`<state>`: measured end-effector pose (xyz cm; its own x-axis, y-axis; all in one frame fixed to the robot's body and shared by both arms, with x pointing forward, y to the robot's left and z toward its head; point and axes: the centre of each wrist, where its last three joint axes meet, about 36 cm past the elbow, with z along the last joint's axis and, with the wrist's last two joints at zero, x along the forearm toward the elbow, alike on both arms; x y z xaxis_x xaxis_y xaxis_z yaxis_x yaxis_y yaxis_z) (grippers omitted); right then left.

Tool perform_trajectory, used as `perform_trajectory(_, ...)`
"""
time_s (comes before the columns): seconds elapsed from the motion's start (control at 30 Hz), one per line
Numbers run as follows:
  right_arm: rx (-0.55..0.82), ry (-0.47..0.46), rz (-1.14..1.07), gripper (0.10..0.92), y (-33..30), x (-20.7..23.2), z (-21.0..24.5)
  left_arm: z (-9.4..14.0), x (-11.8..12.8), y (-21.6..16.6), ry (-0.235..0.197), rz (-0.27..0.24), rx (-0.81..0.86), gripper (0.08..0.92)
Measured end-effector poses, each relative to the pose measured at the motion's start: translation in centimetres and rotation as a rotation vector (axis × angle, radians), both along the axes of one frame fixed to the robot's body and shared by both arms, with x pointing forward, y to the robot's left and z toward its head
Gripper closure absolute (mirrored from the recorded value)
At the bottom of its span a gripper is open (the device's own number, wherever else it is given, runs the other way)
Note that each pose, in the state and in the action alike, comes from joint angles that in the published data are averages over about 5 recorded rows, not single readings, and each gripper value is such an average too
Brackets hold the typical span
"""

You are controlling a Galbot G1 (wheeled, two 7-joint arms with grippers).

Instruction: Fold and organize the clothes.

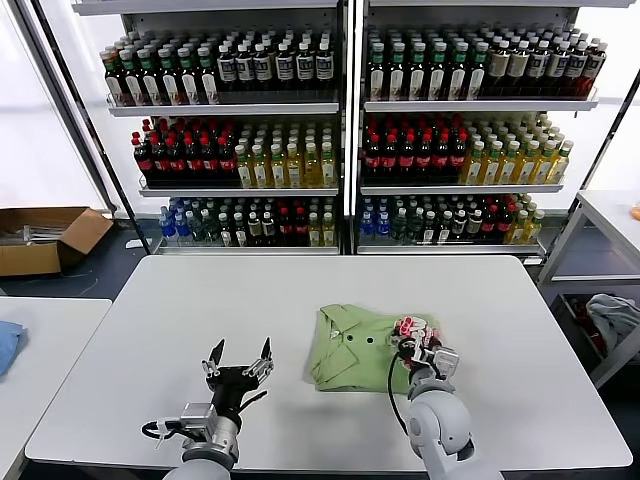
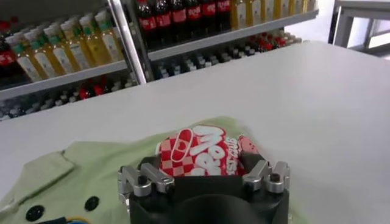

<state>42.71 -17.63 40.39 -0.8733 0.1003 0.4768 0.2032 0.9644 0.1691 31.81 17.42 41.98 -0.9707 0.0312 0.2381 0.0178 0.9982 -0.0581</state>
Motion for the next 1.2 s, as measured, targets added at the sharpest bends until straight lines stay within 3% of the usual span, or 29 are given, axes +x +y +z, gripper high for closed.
perform_trajectory(0.17, 0.021, -0.019, 0.001, 0.2, -0.5, -0.3, 0.5, 0.0, -0.1, 0.1, -0.003, 0.005, 0.003, 0.177)
perform_trajectory(0.3, 0.002, -0.085, 0.014, 0.2, -0.9, -1.1, 2.1, 0.1, -0.3, 0.1, -0.018, 0.014, 0.005, 0.177)
perform_trajectory(0.57, -0.206, -0.238, 0.059, 0.2, -3.4, -4.6, 4.4, 0.7, -0.3, 0.3, -0.079, 0.053, -0.002, 0.177)
perform_trajectory(0.8, -0.323, -0.255, 0.078, 0.2, -4.9, -7.7, 3.8, 0.9, 0.0, 0.6, -0.125, 0.086, -0.006, 0.177)
perform_trajectory(1.2, -0.356, -0.274, 0.102, 0.2, -4.8, -9.8, 4.1, 0.6, 0.3, 1.5, -0.16, 0.112, 0.014, 0.177)
